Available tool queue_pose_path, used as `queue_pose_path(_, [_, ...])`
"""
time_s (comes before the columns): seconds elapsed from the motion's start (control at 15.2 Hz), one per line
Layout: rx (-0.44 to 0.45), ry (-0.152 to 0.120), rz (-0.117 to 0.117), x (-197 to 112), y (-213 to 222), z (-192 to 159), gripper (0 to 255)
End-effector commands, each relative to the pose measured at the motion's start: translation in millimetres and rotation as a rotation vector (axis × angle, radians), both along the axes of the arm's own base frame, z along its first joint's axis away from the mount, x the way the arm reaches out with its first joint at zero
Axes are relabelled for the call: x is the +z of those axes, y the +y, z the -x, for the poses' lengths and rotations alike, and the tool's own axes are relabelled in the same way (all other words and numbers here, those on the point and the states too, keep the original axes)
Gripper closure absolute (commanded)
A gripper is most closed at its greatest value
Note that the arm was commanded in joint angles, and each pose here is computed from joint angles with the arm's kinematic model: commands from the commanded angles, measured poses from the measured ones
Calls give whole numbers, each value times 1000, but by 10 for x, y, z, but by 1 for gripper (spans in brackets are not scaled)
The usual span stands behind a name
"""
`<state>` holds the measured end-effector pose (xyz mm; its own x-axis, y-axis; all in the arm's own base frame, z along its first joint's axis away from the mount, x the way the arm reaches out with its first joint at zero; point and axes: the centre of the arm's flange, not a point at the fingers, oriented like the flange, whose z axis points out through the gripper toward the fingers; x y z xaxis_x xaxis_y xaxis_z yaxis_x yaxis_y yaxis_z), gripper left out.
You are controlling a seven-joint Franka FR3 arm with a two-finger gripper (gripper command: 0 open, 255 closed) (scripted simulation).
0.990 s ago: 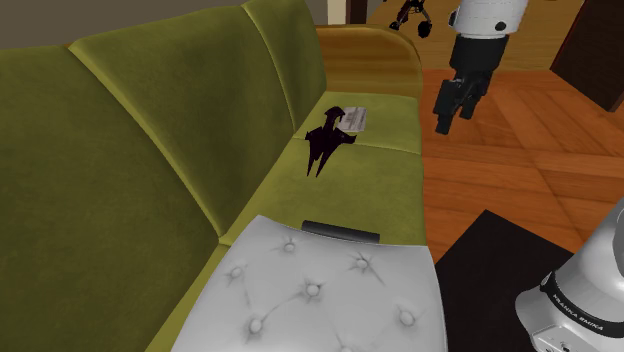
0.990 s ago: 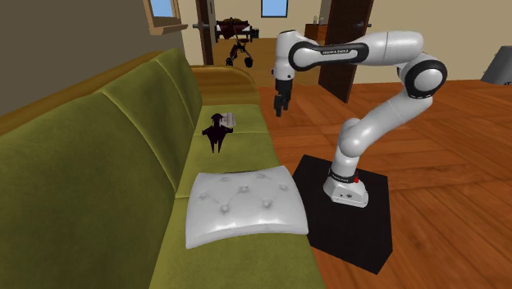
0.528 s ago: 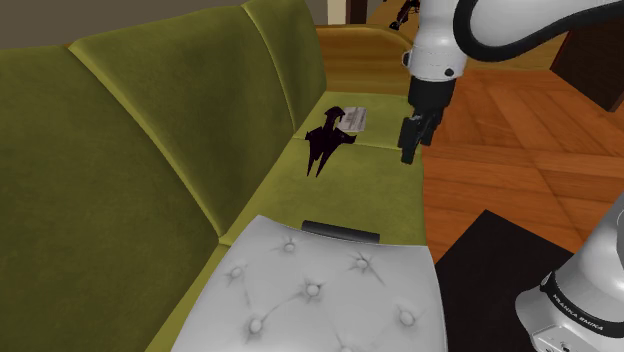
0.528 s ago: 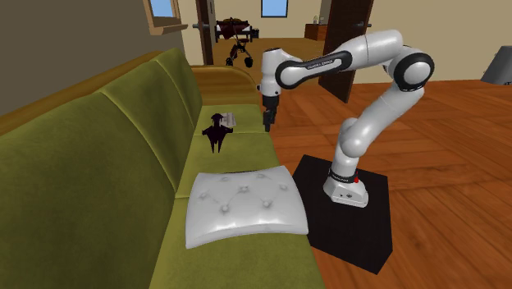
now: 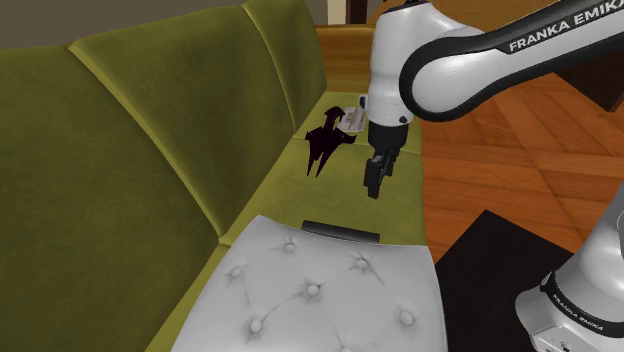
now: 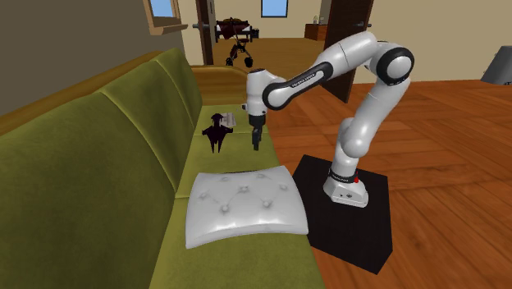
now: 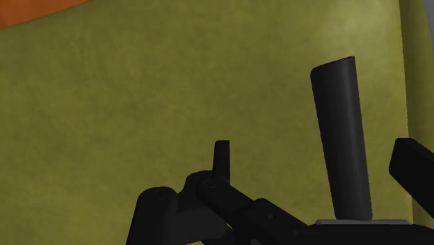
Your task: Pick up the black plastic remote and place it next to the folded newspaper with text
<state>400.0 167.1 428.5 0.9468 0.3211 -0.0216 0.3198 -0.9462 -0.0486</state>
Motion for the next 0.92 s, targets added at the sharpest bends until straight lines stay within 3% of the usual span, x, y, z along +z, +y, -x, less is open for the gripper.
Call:
queue_pose_path(0.0, [45,1,-6,-180,195,-74,0])
queue_pose_path(0.4, [177,6,-19,-695,775,-203,0])
queue_pose_path(0.86, [188,7,-20,-1052,840,-194,0])
